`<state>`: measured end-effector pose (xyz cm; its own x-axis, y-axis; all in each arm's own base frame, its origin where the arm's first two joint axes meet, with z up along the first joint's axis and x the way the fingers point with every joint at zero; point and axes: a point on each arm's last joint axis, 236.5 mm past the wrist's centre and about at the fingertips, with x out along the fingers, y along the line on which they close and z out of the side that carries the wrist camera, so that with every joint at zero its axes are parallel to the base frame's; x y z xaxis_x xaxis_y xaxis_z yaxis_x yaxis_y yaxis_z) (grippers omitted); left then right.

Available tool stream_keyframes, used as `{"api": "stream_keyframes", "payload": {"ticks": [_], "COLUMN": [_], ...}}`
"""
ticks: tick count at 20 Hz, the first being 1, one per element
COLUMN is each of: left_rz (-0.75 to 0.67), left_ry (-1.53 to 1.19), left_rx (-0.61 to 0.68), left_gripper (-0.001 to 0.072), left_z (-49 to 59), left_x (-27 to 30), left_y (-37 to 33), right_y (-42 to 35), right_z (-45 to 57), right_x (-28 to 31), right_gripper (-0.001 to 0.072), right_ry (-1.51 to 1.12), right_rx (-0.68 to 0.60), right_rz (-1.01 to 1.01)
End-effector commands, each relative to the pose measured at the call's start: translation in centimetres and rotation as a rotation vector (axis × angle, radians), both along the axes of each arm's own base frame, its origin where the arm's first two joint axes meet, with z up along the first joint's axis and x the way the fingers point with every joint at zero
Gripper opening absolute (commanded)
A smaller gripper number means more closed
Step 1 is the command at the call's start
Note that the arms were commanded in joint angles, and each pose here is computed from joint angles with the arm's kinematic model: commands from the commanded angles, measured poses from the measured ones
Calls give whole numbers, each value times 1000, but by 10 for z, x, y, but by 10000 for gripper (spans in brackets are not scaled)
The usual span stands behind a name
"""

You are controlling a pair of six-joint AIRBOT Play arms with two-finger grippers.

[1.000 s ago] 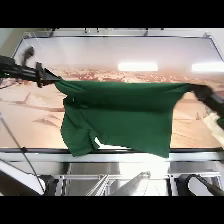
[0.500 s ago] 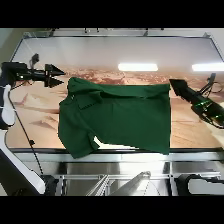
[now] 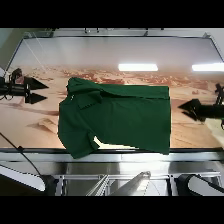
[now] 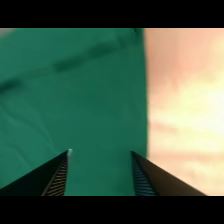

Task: Fold the shirts.

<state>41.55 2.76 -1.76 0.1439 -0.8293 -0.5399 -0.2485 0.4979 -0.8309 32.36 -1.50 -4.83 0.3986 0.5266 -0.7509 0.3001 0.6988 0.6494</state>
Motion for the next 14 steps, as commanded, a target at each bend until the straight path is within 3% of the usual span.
{"api": "stream_keyframes", "payload": {"ticks": [1,7,12,13,14], "left_rz": [-13,58,69,68,67], "left_ry": [122,197,238,246,254], "left_rx": [108,100,83,79,73], "left_gripper": [715,714,714,713,697], "left_z": [-31,-38,-46,-48,-49], "left_x": [-75,-129,-150,-153,-155], "left_y": [1,-13,-29,-31,-33], "right_y": [3,48,104,114,124], "right_z": [-40,-78,-88,-88,-86], "right_x": [-91,-145,-137,-131,-125], "right_gripper": [470,464,461,436,252], "right_ry": [351,481,436,413,377], "right_rx": [-34,86,196,215,241], "right_rz": [-10,99,219,232,251]}}
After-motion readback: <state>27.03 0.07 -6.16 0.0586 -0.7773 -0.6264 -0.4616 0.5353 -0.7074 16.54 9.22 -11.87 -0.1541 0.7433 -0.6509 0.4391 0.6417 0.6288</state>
